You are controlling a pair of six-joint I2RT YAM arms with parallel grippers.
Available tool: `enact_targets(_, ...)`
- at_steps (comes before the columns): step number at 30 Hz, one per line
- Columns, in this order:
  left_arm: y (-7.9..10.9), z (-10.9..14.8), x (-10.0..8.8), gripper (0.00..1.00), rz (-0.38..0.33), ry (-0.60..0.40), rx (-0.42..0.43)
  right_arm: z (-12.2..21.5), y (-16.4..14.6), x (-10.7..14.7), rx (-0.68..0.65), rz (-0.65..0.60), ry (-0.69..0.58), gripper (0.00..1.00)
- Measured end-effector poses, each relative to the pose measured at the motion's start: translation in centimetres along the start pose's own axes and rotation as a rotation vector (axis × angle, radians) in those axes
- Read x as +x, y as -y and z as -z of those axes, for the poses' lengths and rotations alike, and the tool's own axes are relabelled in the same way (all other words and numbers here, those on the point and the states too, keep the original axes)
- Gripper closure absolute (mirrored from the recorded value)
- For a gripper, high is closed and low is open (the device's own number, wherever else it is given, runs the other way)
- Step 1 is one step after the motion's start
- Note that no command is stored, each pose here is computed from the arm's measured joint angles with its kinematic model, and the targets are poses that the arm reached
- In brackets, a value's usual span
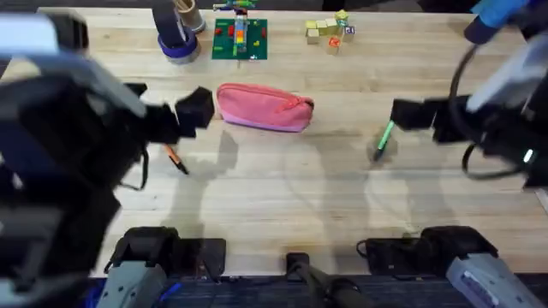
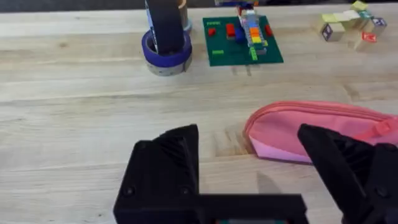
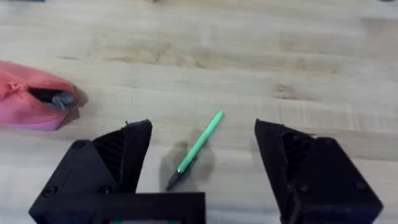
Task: Unzip the bag, pick up the pens from the table one at a time and place them inside, then zip the bag closed.
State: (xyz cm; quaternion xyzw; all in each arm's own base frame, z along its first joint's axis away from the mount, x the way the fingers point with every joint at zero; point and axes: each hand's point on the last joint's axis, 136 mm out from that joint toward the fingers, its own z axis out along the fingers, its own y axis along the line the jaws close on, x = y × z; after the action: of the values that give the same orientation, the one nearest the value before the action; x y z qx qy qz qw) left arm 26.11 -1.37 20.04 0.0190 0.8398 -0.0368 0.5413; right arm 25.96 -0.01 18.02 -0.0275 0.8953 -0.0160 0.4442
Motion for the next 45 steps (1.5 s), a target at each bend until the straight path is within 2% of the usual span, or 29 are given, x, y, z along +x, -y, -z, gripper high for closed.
enact_targets(3, -0.1, -0.9, -1.5, 0.007, 0.002, -0.052, 0.000, -0.5, 0.1, -1.9, -0.006, 0.001, -0.098, 0.006)
enact_targets(8, 0.4, -2.6, -3.9, 0.007, -0.048, -0.131, 0.040, -1.7, 0.2, -4.1, -0.013, 0.002, -0.220, 0.006)
enact_targets(14, 1.1, -4.2, -5.7, 0.007, -0.157, -0.183, 0.096, -2.5, 0.3, -5.8, -0.014, 0.002, -0.218, 0.006)
enact_targets(17, 1.5, -4.9, -5.7, 0.008, -0.257, -0.200, 0.140, -2.4, 0.3, -5.8, -0.014, 0.002, -0.219, 0.006)
enact_targets(19, 2.1, -5.2, -5.2, 0.007, -0.349, -0.213, 0.188, -2.4, 0.3, -5.8, -0.014, 0.002, -0.222, 0.006)
enact_targets(24, 3.6, -5.0, -2.2, 0.008, -0.679, -0.268, 0.364, -2.4, 0.3, -5.7, -0.014, 0.002, -0.223, 0.006)
enact_targets(27, 4.0, -5.2, -1.0, 0.008, -0.892, -0.262, 0.448, -2.4, 0.3, -5.7, -0.014, 0.002, -0.223, 0.006)
enact_targets(30, 4.2, -5.7, -0.4, 0.008, -1.050, -0.240, 0.505, -2.4, 0.3, -5.7, -0.014, 0.002, -0.223, 0.006)
enact_targets(32, 4.3, -6.0, 0.0, 0.008, -1.128, -0.228, 0.535, -2.4, 0.3, -5.7, -0.014, 0.002, -0.223, 0.006)
enact_targets(35, 4.5, -6.2, 0.4, 0.008, -1.204, -0.213, 0.569, -2.4, 0.3, -5.7, -0.014, 0.002, -0.223, 0.006)
enact_targets(37, 4.7, -6.2, 0.4, 0.008, -1.231, -0.194, 0.591, -2.4, 0.3, -5.7, -0.014, 0.002, -0.223, 0.006)
enact_targets(45, 5.1, -6.9, 1.0, 0.007, -1.271, -0.180, 0.635, -2.4, 0.3, -5.7, -0.014, 0.002, -0.224, 0.006)
